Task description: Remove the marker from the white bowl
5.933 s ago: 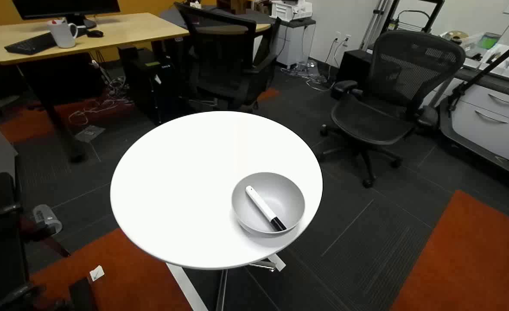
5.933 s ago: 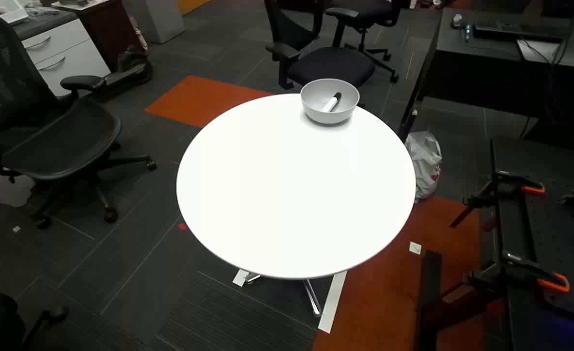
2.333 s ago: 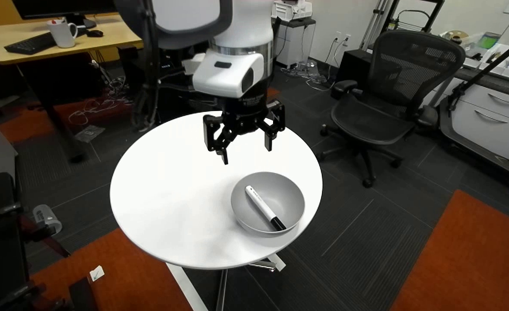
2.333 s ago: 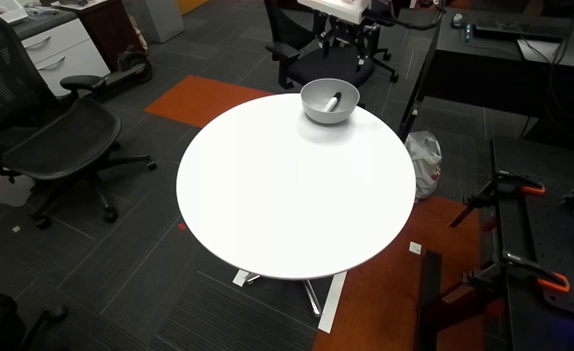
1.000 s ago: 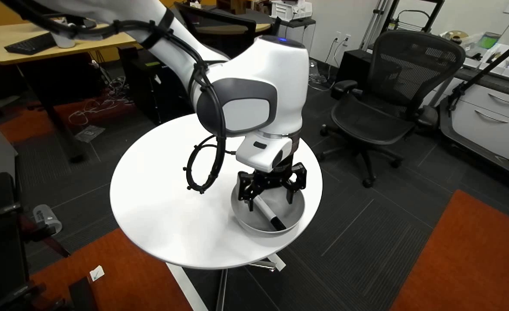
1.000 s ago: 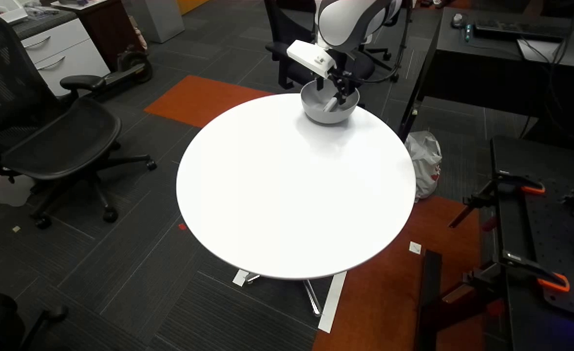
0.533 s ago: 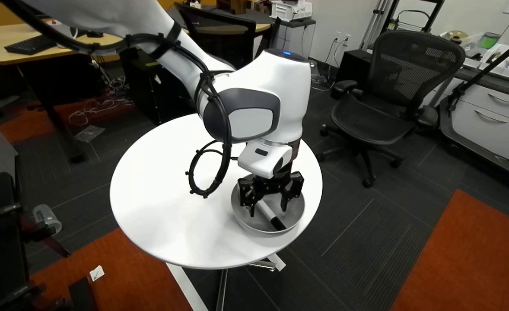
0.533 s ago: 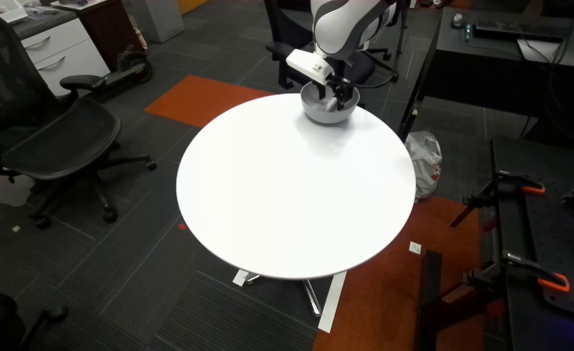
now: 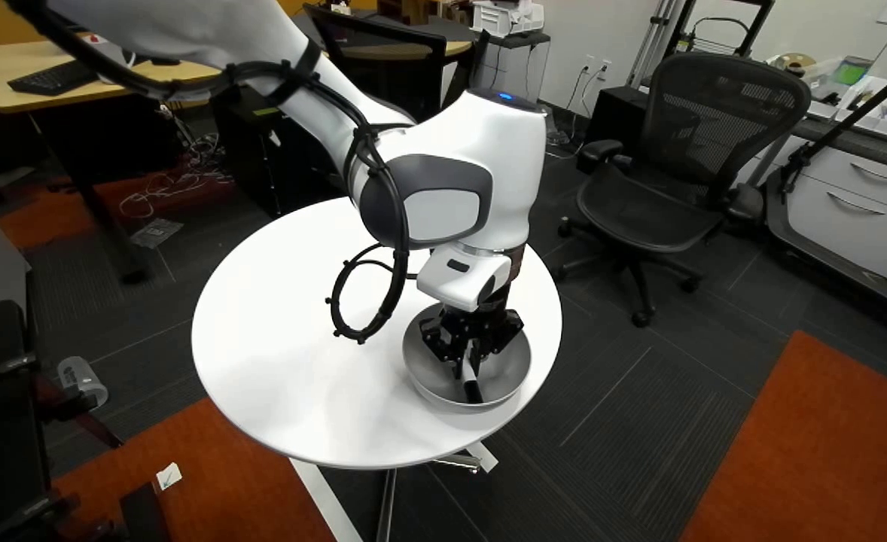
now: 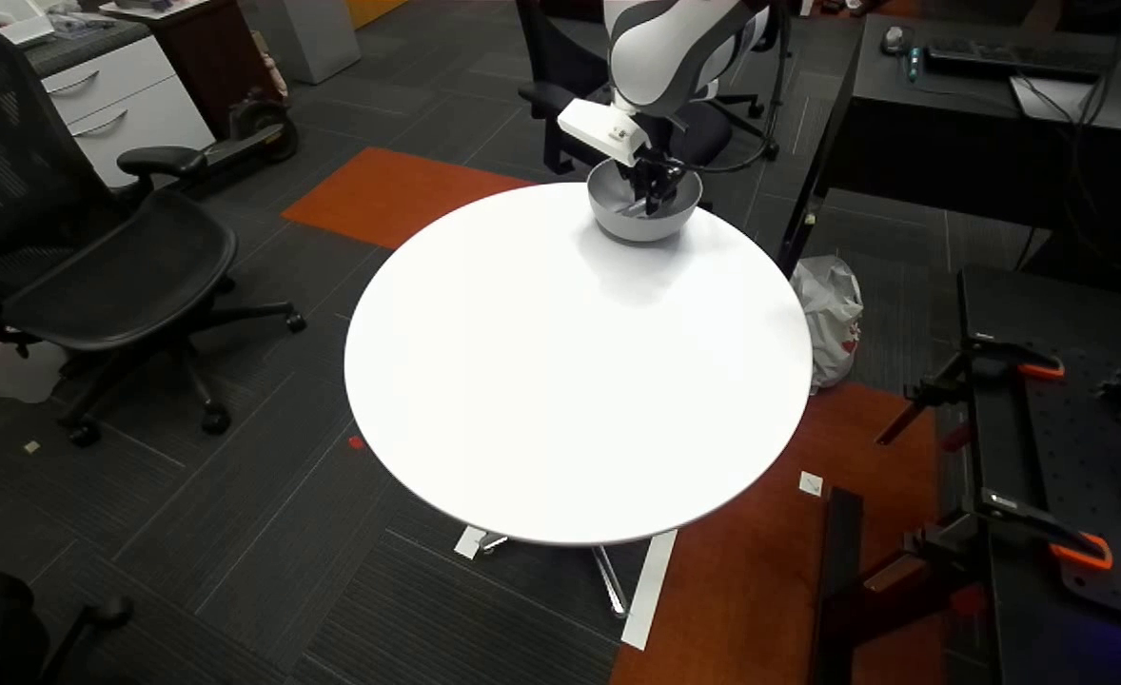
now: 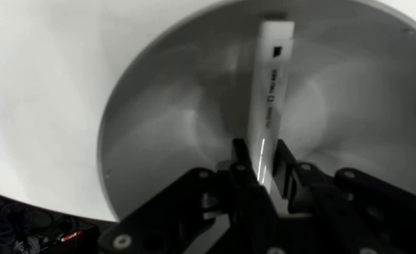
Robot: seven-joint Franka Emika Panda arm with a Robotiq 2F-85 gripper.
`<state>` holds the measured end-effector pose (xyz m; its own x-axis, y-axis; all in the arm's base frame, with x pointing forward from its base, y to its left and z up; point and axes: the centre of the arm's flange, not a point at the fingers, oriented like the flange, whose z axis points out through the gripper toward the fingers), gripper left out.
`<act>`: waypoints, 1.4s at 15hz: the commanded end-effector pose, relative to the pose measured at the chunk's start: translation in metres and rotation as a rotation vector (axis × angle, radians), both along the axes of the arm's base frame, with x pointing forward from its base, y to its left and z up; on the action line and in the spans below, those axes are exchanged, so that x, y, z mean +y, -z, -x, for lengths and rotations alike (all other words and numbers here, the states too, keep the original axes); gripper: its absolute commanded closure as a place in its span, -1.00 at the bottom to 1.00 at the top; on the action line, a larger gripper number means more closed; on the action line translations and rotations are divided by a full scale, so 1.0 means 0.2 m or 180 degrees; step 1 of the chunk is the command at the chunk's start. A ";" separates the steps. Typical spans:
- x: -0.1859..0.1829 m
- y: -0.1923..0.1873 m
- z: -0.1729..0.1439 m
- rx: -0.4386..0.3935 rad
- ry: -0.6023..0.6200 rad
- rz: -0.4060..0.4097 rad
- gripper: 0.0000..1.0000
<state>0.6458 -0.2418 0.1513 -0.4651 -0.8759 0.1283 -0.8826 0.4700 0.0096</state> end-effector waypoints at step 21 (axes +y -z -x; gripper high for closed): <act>0.72 -0.83 0.33 -0.0267 -0.1116 0.0248 0.90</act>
<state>0.6052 -0.1459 0.3152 -0.2490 -0.9546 0.1634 -0.9669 0.2352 -0.0993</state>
